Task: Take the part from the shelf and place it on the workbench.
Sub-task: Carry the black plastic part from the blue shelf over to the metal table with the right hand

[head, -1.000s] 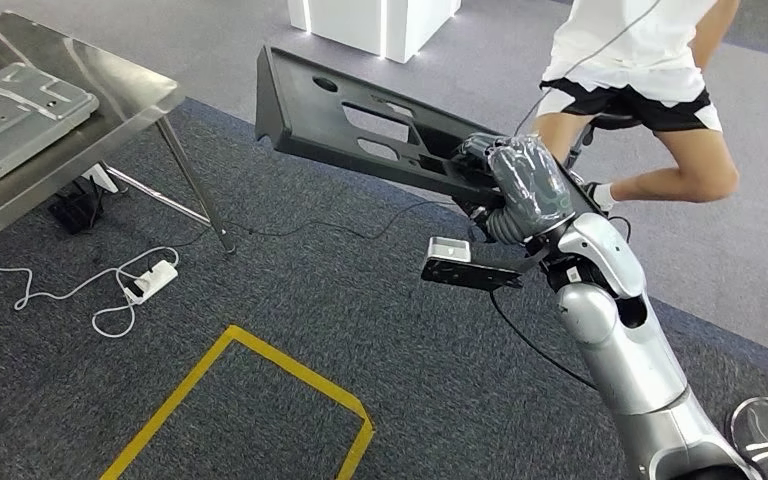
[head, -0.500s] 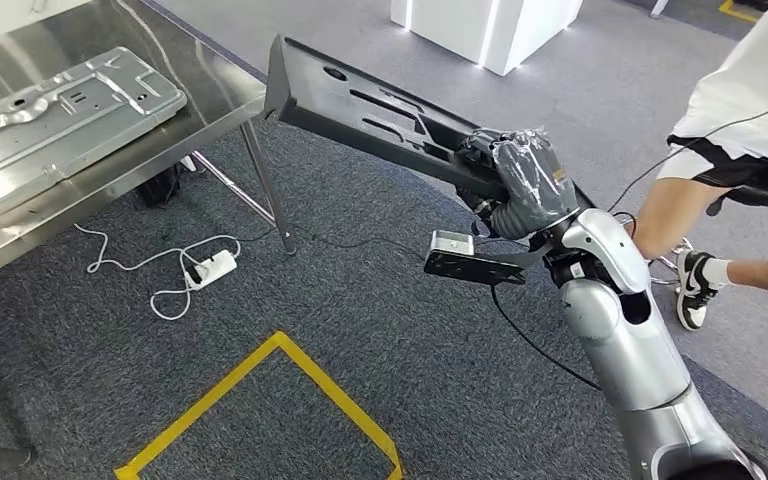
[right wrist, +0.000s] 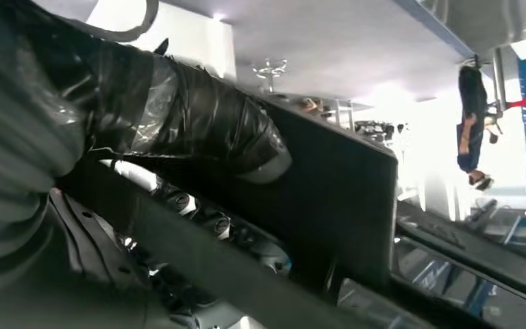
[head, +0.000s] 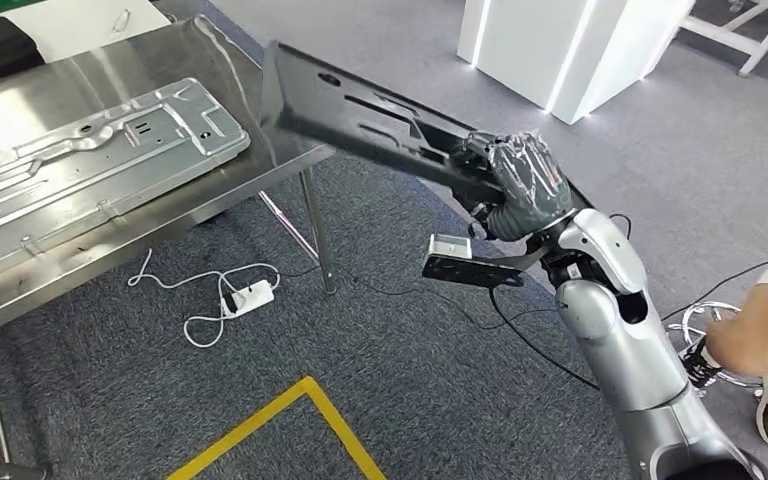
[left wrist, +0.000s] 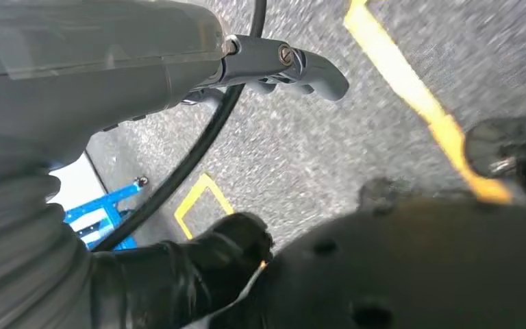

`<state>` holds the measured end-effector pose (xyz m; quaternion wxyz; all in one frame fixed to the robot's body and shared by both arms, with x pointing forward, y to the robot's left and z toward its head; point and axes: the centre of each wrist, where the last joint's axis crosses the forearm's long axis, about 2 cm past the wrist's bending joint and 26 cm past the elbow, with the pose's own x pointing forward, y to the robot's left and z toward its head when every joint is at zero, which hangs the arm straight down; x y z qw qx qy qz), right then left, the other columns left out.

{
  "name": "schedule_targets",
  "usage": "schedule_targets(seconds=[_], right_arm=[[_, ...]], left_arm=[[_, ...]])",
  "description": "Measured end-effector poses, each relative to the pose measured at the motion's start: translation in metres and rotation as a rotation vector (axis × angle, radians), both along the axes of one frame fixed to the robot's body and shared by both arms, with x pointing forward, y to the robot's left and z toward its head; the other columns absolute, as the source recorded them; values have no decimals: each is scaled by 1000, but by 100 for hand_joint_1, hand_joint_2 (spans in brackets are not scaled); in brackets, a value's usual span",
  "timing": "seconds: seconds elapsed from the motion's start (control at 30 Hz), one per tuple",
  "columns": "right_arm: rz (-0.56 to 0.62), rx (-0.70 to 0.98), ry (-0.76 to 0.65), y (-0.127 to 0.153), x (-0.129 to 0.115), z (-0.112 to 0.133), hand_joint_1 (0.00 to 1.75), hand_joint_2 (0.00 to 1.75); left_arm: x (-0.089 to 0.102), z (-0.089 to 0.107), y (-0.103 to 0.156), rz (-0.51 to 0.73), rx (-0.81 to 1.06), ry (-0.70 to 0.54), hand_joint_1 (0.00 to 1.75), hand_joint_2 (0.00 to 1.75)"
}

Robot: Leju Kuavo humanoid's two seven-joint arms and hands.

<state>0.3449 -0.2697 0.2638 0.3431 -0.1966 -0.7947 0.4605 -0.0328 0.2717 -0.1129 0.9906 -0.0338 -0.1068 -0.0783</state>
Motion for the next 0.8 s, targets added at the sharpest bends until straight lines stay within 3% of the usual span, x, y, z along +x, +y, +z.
schedule_targets(seconds=[0.13,0.4,0.6,0.8], right_arm=[[1,1,1,0,0,0,175,175],[-5,-9,29,-2,0,-8,175,175],[0,-4,1,0,3,2,175,175],[0,-5,9,0,3,-1,175,175]], left_arm=[[5,0,2,1,1,-10,0,175],[-2,0,0,3,-4,5,0,175],[3,0,3,3,3,-4,0,175],[-4,0,3,3,2,9,0,175]])
